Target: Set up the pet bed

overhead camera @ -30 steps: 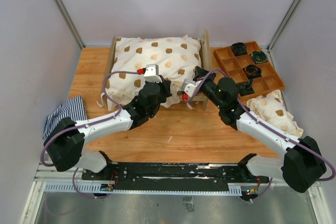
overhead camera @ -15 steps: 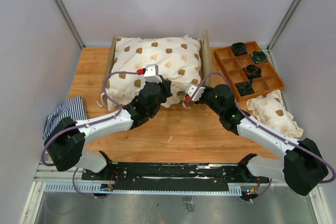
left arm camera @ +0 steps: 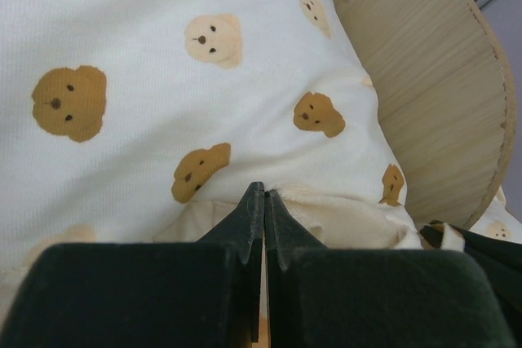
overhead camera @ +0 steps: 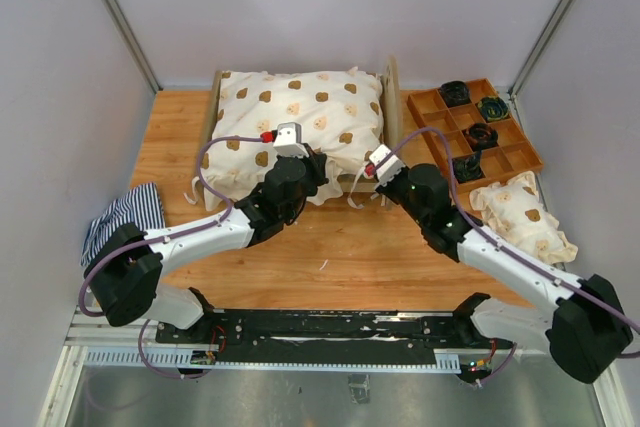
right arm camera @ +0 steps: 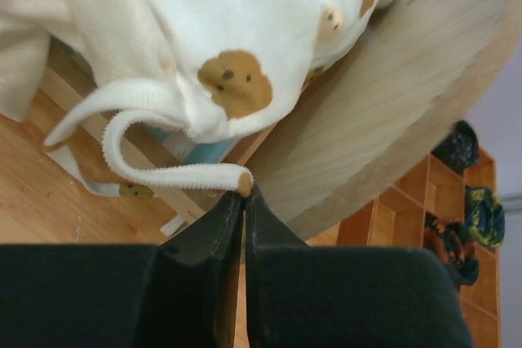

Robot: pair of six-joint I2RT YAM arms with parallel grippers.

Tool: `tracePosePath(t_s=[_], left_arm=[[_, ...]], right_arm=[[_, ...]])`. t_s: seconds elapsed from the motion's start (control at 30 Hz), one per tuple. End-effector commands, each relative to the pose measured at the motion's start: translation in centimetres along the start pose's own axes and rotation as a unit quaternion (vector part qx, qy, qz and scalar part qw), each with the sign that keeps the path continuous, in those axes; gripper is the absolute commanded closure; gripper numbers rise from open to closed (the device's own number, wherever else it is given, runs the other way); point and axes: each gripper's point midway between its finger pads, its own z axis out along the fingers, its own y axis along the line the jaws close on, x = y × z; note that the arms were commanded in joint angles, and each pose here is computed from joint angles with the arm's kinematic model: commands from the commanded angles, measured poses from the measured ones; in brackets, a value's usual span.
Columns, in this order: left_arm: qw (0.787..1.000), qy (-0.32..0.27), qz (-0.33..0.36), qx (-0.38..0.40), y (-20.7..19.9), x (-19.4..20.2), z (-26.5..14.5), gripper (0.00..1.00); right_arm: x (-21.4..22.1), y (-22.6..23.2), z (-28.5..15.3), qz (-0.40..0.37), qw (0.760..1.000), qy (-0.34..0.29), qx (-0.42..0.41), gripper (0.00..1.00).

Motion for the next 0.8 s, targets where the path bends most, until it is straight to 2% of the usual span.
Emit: tracePosePath(t_s=[0.0,0.07,0.1,0.2,0.27,0.43,0.63,0.77], left_arm=[[1.0,-0.022,-0.013,-0.003,-0.1,-1.2,0.4,1.0],[1.0,-0.023,-0.012,-0.006,0.1,-1.1,0.4,1.0],[1.0,-0.023,-0.012,-0.006,0.1,-1.1,0.3,1.0],[1.0,-0.023,-0.011,-0.007,0.1,-1.0,0.4,1.0],[1.0,-0.023,-0.009,-0.008,0.2,-0.9,0.5,1.0],[1.0,-0.022,-0.005,-0.011,0.3,-0.5,0.8,1.0],[1.0,-0.016,-0.003,-0.012,0.4,0.1,1.2,1.0],[1.0,-0.016,-0.003,-0.012,0.2,0.2,1.4,1.0]], right_arm=[[3.1,0.8,1.1,0.019,0.998,0.06,0.015,0.96],[4.1,1.6,1.3,0.033,0.997,0.071,0.008,0.93],[4.2,1.9,1.4,0.038,0.997,0.07,0.004,0.89],[3.7,2.2,0.9,0.064,0.995,0.076,-0.005,0.67],[3.6,2.1,-0.1,0.111,0.99,0.09,0.0,0.62],[5.7,3.8,-2.4,0.227,0.964,0.139,0.007,0.61],[7.7,6.0,-2.6,0.293,0.947,0.13,0.003,0.63],[8.0,8.0,-1.4,0.339,0.935,0.101,-0.017,0.66]])
